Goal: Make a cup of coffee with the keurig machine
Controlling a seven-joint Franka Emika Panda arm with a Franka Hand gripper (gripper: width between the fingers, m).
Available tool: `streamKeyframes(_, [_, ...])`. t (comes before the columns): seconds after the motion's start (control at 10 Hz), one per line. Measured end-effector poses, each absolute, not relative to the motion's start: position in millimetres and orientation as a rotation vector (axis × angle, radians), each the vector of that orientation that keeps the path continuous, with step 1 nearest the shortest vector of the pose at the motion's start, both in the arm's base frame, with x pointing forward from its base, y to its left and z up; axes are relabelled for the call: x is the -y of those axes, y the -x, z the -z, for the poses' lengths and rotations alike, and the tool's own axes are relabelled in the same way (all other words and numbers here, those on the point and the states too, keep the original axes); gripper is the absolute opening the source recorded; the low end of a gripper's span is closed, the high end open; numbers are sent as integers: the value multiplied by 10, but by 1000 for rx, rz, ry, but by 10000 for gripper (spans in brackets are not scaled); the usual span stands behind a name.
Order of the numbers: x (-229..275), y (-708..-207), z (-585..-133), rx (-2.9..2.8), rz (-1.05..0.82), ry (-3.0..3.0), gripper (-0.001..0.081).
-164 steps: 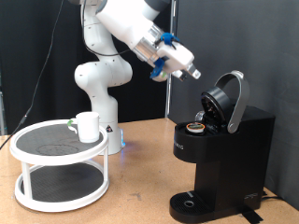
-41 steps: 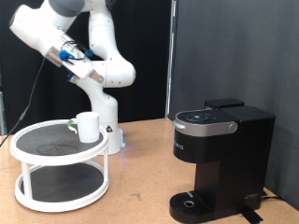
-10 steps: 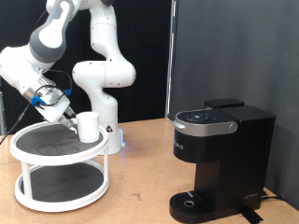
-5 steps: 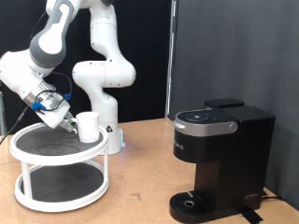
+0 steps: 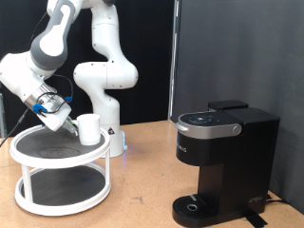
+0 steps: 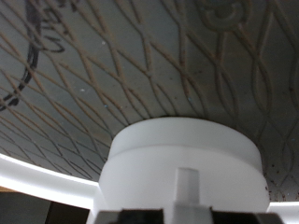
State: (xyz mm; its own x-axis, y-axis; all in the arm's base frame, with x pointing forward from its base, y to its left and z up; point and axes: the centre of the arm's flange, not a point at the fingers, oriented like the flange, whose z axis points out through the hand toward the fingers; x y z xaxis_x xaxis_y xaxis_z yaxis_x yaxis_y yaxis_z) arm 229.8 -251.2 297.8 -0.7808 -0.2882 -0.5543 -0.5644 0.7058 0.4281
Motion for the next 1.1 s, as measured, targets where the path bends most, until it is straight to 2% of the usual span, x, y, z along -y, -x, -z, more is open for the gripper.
streamKeyframes(0.3, [2526,-2315,-3076,-2430,-856,643,5])
streamKeyframes(0.8, [2523,-2326,-3597,-2330,-932,691,4])
streamKeyframes(1.1, [2444,-2381,-3556,-2312,-970,629,4])
